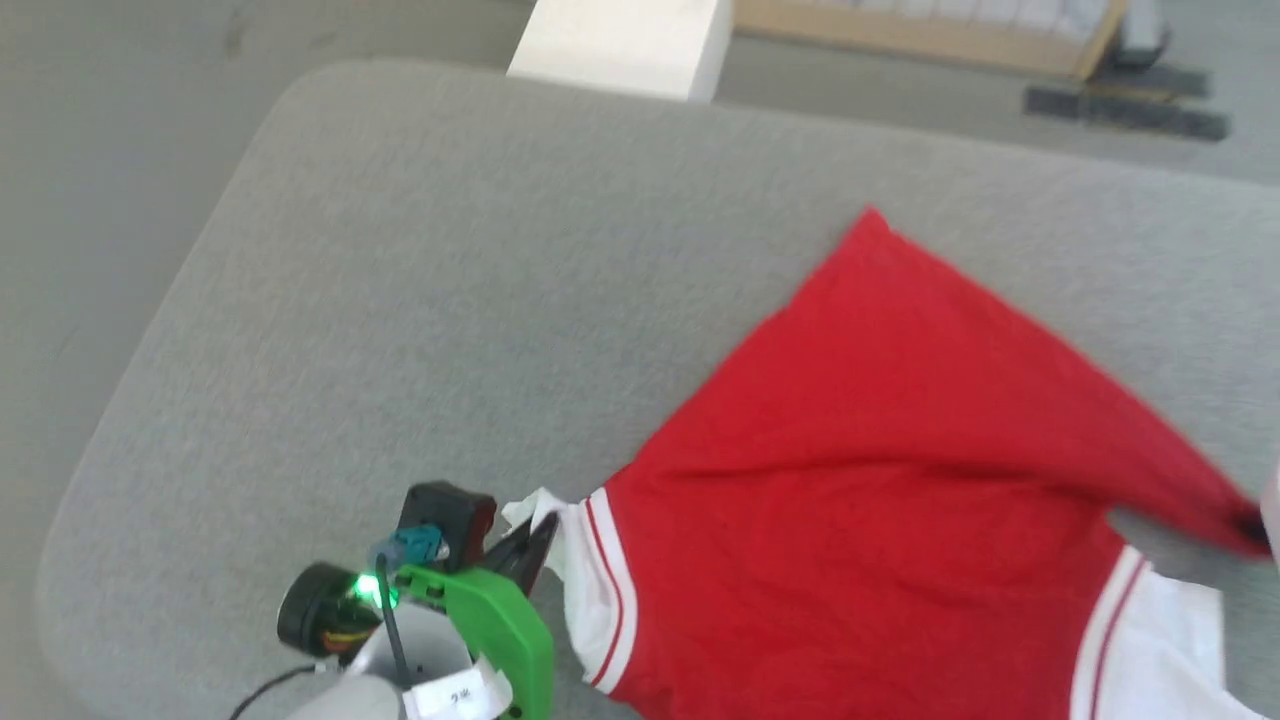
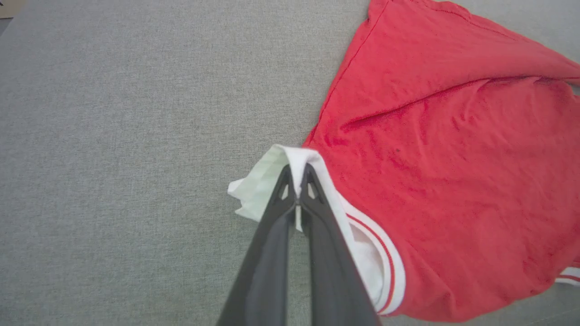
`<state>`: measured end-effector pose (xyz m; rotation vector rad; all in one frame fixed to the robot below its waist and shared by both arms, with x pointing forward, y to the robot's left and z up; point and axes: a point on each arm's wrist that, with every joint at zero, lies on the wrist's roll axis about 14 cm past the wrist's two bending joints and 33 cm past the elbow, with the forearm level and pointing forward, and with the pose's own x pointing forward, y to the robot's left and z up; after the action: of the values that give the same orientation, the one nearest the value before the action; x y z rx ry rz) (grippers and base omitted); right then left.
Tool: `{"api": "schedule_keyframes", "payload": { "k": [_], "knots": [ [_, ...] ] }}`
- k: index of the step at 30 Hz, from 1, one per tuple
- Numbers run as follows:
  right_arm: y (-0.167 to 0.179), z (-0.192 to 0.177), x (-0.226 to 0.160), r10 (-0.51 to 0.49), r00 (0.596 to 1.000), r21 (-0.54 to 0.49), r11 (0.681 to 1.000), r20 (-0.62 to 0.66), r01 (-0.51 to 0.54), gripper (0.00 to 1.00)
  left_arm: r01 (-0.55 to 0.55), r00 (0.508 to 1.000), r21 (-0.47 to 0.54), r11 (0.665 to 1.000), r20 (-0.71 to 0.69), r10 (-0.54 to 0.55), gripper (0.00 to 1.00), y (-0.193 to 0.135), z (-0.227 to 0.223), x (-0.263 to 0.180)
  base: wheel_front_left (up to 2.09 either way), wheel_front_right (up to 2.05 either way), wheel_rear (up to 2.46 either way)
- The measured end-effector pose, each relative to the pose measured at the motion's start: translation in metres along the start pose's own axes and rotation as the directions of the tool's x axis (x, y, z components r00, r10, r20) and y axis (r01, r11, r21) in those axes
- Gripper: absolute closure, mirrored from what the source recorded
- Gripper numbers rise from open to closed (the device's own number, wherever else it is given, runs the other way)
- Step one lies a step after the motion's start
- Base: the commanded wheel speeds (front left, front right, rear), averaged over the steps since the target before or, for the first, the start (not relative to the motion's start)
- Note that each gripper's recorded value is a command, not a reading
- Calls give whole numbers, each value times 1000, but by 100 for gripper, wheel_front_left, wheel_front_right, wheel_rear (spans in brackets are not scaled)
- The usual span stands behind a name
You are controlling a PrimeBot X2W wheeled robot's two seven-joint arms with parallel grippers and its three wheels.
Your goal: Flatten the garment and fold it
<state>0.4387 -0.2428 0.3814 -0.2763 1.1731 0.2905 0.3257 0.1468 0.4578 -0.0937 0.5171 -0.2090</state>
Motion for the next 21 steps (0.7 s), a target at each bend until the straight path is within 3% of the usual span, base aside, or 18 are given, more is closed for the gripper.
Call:
{"api": "schedule_keyframes", "payload": {
  "k": [10, 21],
  "knots": [
    [-4, -87, -37, 3, 999, 120, 993, -39, 2, 100, 55, 998, 8, 998, 30, -55, 100, -21, 4, -9, 0, 0, 0],
    [21, -112, -41, 59, 997, 156, 987, -54, -50, 100, 51, 998, 15, 999, 35, -52, 100, -20, 5, -6, 0, 0, 0]
  ]
}}
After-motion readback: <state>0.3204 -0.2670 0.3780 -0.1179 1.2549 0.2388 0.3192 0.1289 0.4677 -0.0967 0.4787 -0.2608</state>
